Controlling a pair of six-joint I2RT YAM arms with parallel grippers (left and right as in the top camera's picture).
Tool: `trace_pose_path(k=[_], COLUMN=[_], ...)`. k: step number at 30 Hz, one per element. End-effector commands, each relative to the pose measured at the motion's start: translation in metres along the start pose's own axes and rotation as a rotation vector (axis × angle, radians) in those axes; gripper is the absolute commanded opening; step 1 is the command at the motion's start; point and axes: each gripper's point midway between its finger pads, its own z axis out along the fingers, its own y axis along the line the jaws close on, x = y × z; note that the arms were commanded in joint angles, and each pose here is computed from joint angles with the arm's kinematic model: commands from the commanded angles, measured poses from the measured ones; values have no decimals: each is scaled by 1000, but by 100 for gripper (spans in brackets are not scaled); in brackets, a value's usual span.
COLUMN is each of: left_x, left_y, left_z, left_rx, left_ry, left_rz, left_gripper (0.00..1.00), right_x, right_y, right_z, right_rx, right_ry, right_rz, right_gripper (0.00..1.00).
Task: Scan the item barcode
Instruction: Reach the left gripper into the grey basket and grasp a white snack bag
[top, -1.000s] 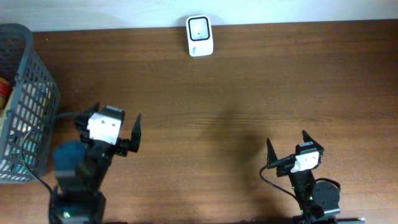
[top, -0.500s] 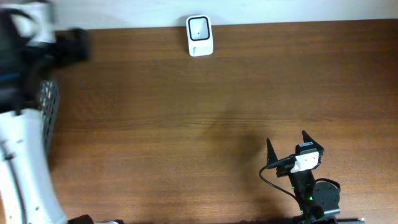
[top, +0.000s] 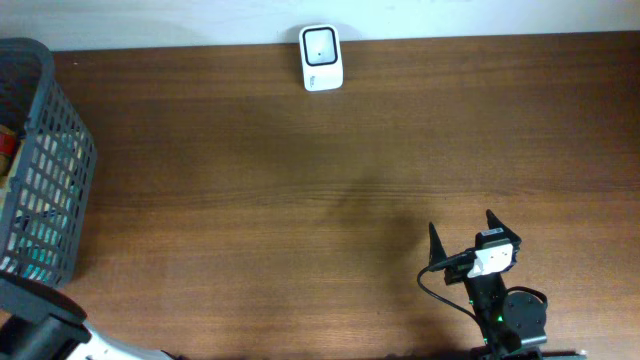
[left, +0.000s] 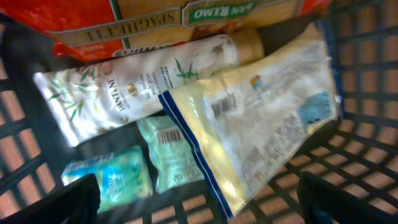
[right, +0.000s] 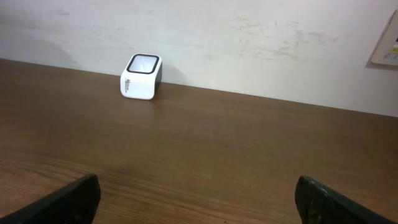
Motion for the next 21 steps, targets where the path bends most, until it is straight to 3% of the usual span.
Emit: trace_pose_path(k=[1,6,12,13,15,16,21], left_x=[23,46,45,44,38,37,46], left_y=[2,-10,-54,-56,-60,-61,-75], left_z=[58,114,125,125,124,124,118], left_rx=[52,152,232,238,251,254,349], left_ry=[114,95,5,-4,-29,-34,16], left_rz=[1,43,141,145,151,152,162], left_gripper=[99,99,100,96,70,67,77], right_x=[3,3,3,3,3,3,3], right_y=[-3,-3,-3,-3,-3,-3,-3], right_z=[0,0,0,0,0,0,0], right_rx=[14,14,14,14,14,14,14], right_ry=[4,4,4,4,4,4,4], right_rz=[12,12,12,12,12,12,12], right_gripper=[99,99,99,99,99,99,99])
